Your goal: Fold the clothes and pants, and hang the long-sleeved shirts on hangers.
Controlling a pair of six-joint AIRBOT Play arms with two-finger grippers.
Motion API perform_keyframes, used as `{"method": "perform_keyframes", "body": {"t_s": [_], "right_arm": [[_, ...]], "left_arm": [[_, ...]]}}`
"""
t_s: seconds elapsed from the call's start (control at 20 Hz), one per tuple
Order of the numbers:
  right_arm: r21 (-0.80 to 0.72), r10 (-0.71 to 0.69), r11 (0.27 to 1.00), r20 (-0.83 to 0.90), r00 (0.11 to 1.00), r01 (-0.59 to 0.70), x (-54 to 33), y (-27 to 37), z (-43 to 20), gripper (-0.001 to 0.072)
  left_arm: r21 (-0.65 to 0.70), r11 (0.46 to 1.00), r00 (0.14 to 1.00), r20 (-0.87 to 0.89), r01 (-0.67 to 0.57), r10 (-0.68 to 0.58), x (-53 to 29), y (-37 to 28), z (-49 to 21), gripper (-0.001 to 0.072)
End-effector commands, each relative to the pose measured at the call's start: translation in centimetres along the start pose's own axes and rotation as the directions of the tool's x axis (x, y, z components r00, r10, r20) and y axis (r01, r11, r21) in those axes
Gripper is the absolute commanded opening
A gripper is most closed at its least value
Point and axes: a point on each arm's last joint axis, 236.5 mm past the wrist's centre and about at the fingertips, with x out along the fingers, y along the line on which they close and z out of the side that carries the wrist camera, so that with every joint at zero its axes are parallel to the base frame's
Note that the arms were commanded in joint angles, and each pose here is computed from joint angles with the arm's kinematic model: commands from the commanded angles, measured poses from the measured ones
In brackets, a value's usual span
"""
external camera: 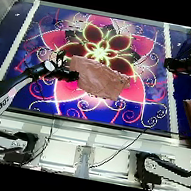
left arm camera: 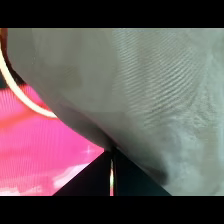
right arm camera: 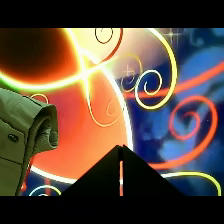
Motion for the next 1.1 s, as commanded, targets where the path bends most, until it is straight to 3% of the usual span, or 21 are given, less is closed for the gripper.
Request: {"method": "perform_keyframes", "body": {"t_s": [0.0, 0.2, 0.35, 0.4, 0.45, 0.5, 0.65, 0.8, 1.05], "right_arm": [[-0.014, 0.042, 0.999, -0.029, 0.999, -0.042, 0.0, 1.0, -0.7, 0.0019], [-0.152, 0.176, 0.966, -0.195, 0.965, -0.207, 1.0, 4.1, -4.8, 0.0019], [-0.051, 0.400, 0.899, -0.312, 0.862, -0.436, 3.0, 9.2, -9.8, 0.0025], [0.018, 0.465, 0.874, -0.318, 0.826, -0.485, 3.8, 10.7, -11.2, 0.0146], [0.101, 0.528, 0.845, -0.309, 0.791, -0.525, 4.7, 12.2, -12.4, 0.0382], [0.175, 0.572, 0.820, -0.292, 0.767, -0.545, 5.5, 13.2, -13.4, 0.0461], [0.380, 0.627, 0.765, -0.256, 0.735, -0.520, 8.3, 14.4, -17.2, 0.0462], [0.569, 0.679, 0.663, -0.186, 0.710, -0.486, 9.7, 15.6, -19.4, 0.0475], [0.582, 0.650, 0.678, -0.187, 0.737, -0.449, 12.0, 16.8, -20.9, 0.0475]], "left_arm": [[0.008, 1.000, 0.999, 0.037, 0.003, -0.004, -0.6, -0.5, 0.9, 0.0009], [0.046, 0.999, 0.994, 0.105, 0.025, -0.029, -3.3, -2.3, 2.7, 0.0009], [0.088, 0.995, 0.986, 0.158, 0.039, -0.052, -5.7, -3.9, 3.9, 0.0009], [0.097, 0.994, 0.984, 0.169, 0.044, -0.060, -6.2, -4.4, 4.1, 0.0009], [0.106, 0.993, 0.982, 0.174, 0.050, -0.068, -6.5, -4.9, 4.1, 0.0009], [0.112, 0.992, 0.983, 0.169, 0.055, -0.074, -6.5, -5.3, 3.9, 0.0009], [0.133, 0.989, 0.986, 0.146, 0.066, -0.085, -5.9, -6.3, 3.0, 0.0009], [0.150, 0.986, 0.986, 0.133, 0.076, -0.096, -5.7, -7.1, 2.5, 0.0009], [0.157, 0.984, 0.987, 0.128, 0.081, -0.102, -5.6, -7.6, 2.2, 0.0009]]}}
